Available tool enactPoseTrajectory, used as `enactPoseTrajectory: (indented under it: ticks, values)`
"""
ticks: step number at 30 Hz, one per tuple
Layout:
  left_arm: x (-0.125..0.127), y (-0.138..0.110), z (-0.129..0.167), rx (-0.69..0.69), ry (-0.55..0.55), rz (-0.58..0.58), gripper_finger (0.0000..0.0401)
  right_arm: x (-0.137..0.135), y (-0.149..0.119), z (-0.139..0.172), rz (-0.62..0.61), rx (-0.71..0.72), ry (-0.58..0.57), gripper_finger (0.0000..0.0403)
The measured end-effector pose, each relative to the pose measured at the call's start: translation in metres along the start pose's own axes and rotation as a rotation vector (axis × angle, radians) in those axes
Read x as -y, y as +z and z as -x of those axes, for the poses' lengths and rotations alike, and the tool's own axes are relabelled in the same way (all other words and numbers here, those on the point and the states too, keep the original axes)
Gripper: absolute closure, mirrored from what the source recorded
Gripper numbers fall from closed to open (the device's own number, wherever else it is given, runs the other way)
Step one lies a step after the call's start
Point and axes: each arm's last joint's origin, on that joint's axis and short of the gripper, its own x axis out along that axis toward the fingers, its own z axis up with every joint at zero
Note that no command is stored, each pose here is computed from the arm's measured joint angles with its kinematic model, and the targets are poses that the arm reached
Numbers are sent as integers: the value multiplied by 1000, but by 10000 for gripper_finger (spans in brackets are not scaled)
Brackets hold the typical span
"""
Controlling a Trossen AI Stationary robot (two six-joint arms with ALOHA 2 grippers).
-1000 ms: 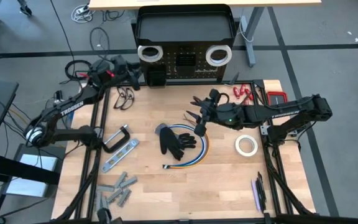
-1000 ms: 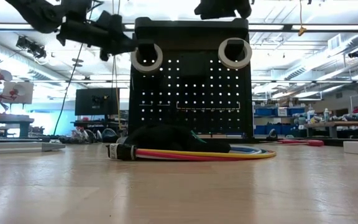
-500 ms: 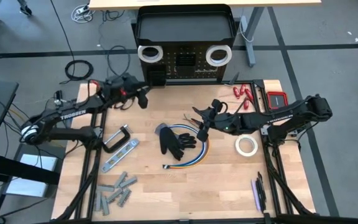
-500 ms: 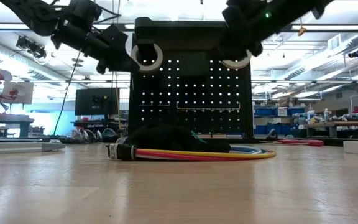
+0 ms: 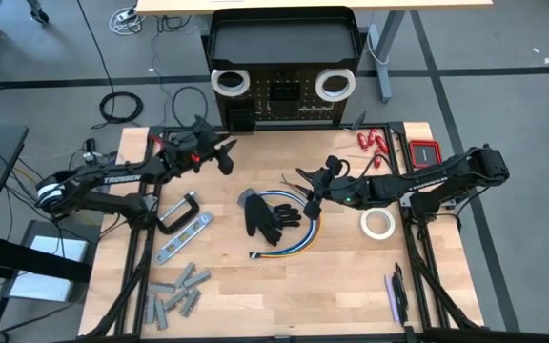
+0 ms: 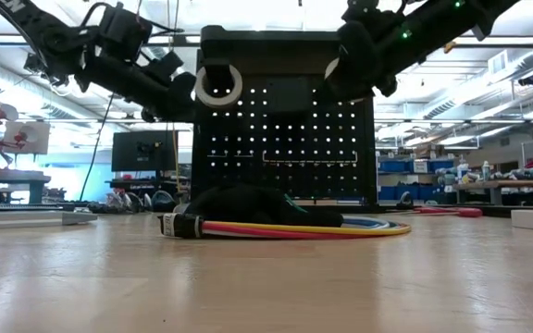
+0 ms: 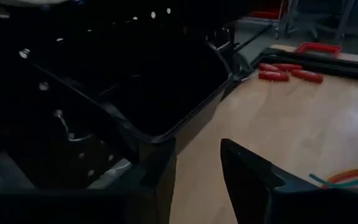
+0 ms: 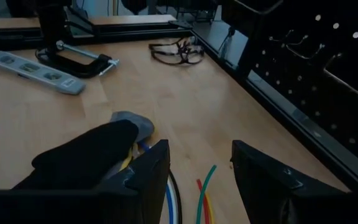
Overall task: Hang tools onto peg board
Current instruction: Adjust the left black bin on the peg board
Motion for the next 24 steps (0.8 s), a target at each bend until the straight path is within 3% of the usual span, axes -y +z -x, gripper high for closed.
enactPoseTrajectory:
  ticks: [6, 24]
  values:
    - [-1, 14, -1, 105, -11, -24, 265, 0, 0, 0, -8, 2, 2, 222]
    - [-6, 16, 16, 27, 45, -34, 265, 0, -2, 0, 4, -14, 0, 224]
